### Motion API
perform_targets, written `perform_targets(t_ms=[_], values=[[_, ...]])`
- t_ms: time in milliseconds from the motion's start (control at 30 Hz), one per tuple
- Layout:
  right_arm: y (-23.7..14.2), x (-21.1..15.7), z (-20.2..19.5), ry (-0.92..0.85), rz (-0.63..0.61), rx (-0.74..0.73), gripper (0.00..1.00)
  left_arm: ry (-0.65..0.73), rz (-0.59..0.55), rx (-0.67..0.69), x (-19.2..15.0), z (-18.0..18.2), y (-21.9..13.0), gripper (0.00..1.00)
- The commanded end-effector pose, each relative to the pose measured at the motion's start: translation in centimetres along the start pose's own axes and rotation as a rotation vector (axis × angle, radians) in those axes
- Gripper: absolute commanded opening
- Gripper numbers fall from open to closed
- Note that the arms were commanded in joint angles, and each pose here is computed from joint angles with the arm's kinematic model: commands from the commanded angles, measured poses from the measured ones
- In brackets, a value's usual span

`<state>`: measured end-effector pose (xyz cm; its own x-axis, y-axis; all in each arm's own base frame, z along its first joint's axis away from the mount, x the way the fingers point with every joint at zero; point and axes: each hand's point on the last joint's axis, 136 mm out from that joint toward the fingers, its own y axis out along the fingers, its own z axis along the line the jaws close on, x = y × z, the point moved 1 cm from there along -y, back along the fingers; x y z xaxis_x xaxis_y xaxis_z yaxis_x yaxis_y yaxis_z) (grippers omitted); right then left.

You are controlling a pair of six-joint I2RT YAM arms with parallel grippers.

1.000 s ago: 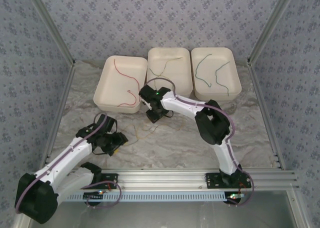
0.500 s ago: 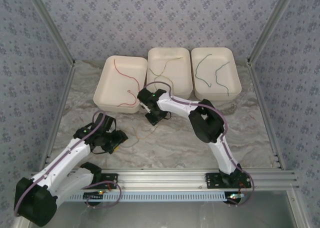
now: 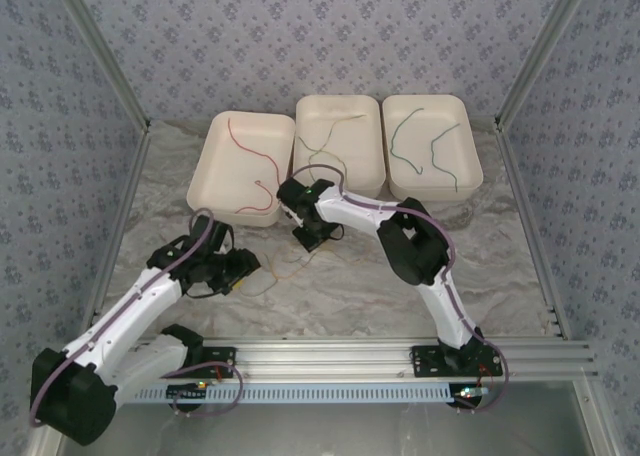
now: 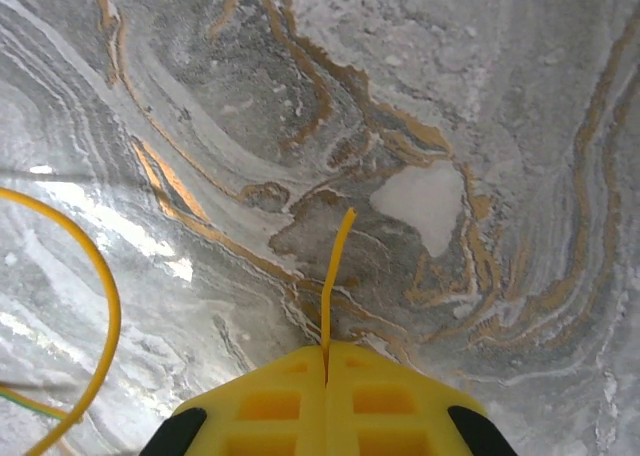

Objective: Untangle the cables

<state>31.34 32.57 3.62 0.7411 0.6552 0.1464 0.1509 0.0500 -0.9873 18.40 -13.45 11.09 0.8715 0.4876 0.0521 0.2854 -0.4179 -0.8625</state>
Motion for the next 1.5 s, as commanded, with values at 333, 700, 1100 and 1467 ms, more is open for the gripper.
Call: perform_targets(t_ms=[333, 700, 1100, 1467], values=[[-7.2, -0.4, -4.1, 0.168, -0.105, 0.215, 0.00, 0.740, 0.079, 0.051, 0.6, -9.5, 1.5, 0.60], [-7.9, -0.3, -5.0, 0.237, -0.139, 0.264, 0.00, 0.811, 0.100, 0.290, 1.9, -7.1, 7.0, 0.65], [-9.3, -0.5, -6.5, 0.311, -0.197, 0.253, 0.00, 0.756, 0.141, 0.292, 2.0, -7.4, 10.5, 0.00], [-19.2, -1.7, -18.3, 0.651, -0.567, 0.090, 0.00, 0.527, 0.234, -0.097, 1.5, -13.3, 3.5, 0.00]])
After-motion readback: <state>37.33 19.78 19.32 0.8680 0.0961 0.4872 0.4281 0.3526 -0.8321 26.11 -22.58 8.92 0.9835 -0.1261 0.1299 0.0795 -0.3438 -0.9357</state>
